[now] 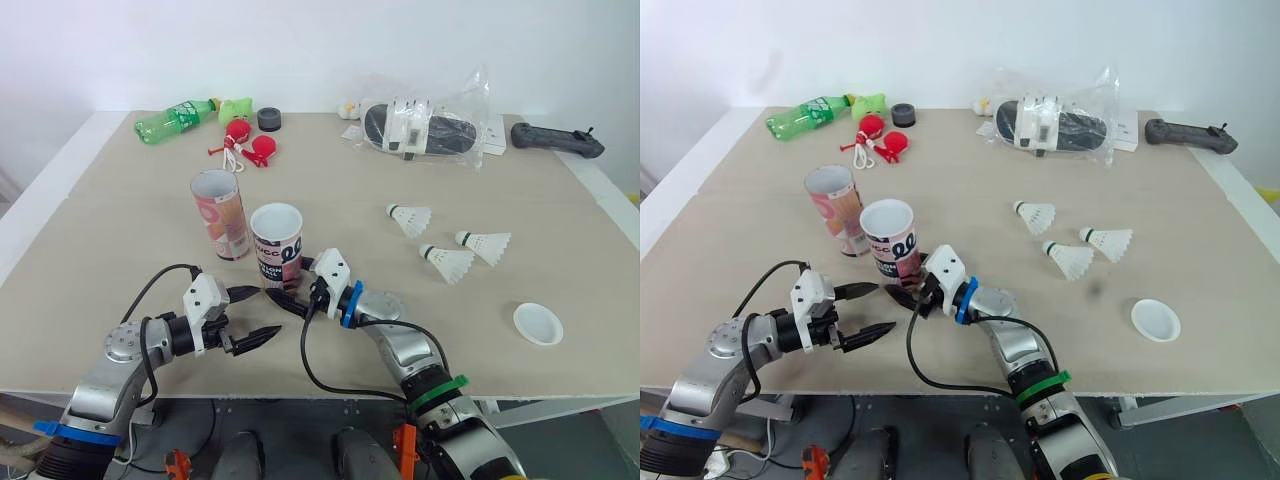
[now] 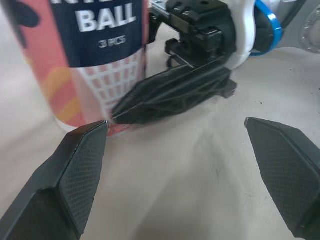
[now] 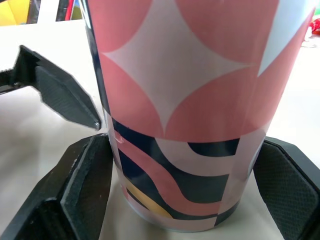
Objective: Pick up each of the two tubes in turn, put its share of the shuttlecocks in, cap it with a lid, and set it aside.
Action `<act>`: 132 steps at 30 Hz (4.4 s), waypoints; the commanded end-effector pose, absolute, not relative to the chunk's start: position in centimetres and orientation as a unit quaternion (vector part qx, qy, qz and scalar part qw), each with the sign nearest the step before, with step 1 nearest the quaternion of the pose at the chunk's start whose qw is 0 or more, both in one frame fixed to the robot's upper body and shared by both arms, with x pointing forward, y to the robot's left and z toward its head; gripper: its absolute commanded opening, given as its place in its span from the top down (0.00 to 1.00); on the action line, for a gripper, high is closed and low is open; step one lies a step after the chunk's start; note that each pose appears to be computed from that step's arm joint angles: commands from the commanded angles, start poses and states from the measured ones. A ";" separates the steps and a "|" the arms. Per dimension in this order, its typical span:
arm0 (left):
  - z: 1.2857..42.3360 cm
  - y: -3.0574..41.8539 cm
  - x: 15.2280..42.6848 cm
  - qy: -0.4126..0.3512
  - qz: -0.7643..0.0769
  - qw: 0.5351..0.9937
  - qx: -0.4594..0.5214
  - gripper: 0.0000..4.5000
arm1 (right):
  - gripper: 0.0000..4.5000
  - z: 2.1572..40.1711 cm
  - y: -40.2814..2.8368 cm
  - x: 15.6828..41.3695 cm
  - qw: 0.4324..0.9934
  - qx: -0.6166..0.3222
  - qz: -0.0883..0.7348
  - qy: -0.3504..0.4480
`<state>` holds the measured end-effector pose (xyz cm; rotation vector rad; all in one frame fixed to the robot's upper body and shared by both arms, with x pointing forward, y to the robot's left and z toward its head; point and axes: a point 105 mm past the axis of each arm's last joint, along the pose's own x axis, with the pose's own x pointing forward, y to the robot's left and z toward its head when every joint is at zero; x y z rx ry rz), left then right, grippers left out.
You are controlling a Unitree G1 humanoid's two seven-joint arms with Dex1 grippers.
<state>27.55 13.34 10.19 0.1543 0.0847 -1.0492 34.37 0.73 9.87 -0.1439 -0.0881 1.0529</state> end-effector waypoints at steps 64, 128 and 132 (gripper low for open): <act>21.3 -4.6 30.3 -0.151 -0.663 0.733 0.032 0.00 | 0.33 13.0 -44.5 28.5 0.949 0.007 -0.307 -0.065; 15.8 10.2 29.9 -0.107 -0.312 0.944 -0.008 0.00 | 0.02 21.5 -10.8 26.5 0.865 -0.105 0.491 -0.018; 15.0 13.9 30.4 -0.107 -0.196 0.975 -0.007 0.00 | 0.02 21.2 -9.6 27.3 0.849 -0.110 0.516 -0.018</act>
